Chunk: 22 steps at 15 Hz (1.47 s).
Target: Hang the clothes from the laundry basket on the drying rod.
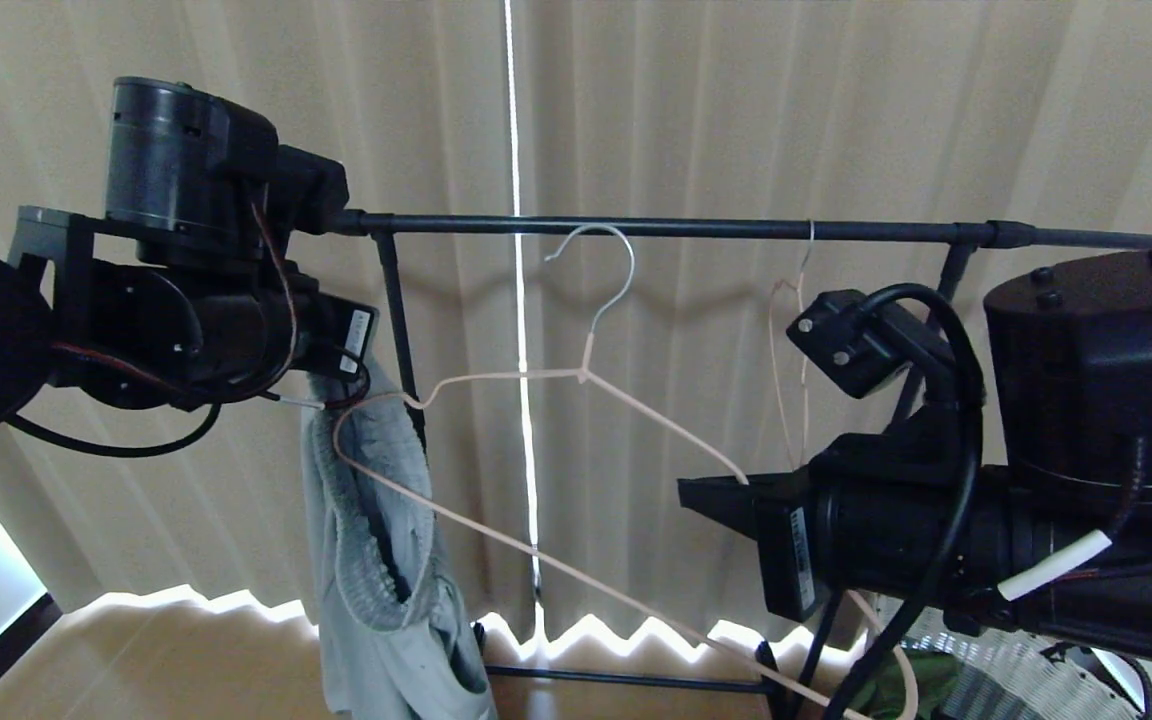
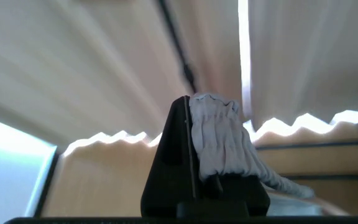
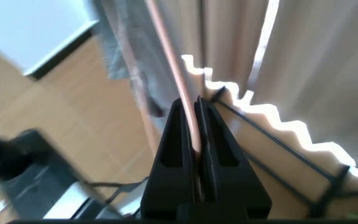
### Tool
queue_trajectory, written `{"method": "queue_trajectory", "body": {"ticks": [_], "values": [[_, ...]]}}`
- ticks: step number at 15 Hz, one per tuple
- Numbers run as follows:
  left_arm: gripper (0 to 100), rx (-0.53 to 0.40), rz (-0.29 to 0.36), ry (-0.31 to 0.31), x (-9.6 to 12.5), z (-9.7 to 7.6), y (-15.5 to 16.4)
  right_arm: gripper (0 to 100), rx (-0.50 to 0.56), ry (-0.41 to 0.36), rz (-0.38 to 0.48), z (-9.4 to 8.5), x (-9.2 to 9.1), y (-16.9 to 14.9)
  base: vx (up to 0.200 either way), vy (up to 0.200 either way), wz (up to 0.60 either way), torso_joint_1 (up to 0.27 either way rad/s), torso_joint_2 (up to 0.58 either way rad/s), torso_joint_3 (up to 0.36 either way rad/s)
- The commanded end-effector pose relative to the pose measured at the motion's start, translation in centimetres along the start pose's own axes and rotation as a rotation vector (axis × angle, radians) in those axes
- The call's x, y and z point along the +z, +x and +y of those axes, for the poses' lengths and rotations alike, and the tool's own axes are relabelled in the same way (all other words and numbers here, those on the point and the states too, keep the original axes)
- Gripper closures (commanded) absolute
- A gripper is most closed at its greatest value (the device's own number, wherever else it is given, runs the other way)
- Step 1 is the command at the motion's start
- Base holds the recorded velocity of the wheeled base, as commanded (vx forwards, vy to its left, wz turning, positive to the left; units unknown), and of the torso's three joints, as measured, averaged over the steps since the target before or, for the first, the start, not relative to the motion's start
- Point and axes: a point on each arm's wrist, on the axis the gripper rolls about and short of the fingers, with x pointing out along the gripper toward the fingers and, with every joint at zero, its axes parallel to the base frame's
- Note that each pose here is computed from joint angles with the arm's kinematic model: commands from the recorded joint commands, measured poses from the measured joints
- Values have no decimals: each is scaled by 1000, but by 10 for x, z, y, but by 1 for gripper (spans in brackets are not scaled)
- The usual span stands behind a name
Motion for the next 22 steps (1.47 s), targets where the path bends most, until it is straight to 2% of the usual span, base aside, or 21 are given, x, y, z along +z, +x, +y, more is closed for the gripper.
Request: {"method": "queue_trajectory", "body": {"ticks": [1, 5, 8, 10, 12, 13, 20, 22], "values": [[100, 20, 12, 16, -1, 1, -2, 100, -10, 1, 0, 1, 1, 5, 0, 0, 0, 0, 0, 0], [100, 19, 40, 52, -2, -1, -4, 100, -68, 63, -33, 7, 14, 28, 0, 0, 0, 0, 0, 0], [100, 19, 39, 51, 1, 0, -6, 100, -95, 96, -45, 11, 20, 41, 0, 0, 0, 0, 0, 0], [100, 34, 29, 41, 5, 2, -5, 100, -100, 92, -37, 10, 18, 37, 0, 0, 0, 0, 0, 0], [100, 35, 2, 19, 13, 3, -7, 100, -72, 102, -28, 20, 16, 34, 0, 0, 0, 0, 0, 0], [100, 27, -16, 14, 18, 1, -11, 100, -61, 104, -28, 26, 14, 38, 0, 0, 0, 0, 0, 0], [100, -13, -51, 19, 23, -8, -23, 100, -107, 136, -43, 34, 19, 67, 0, 0, 0, 0, 0, 0], [100, -48, -72, 22, 25, -16, -32, 100, -105, 139, -50, 36, 23, 74, 0, 0, 0, 0, 0, 0]]}}
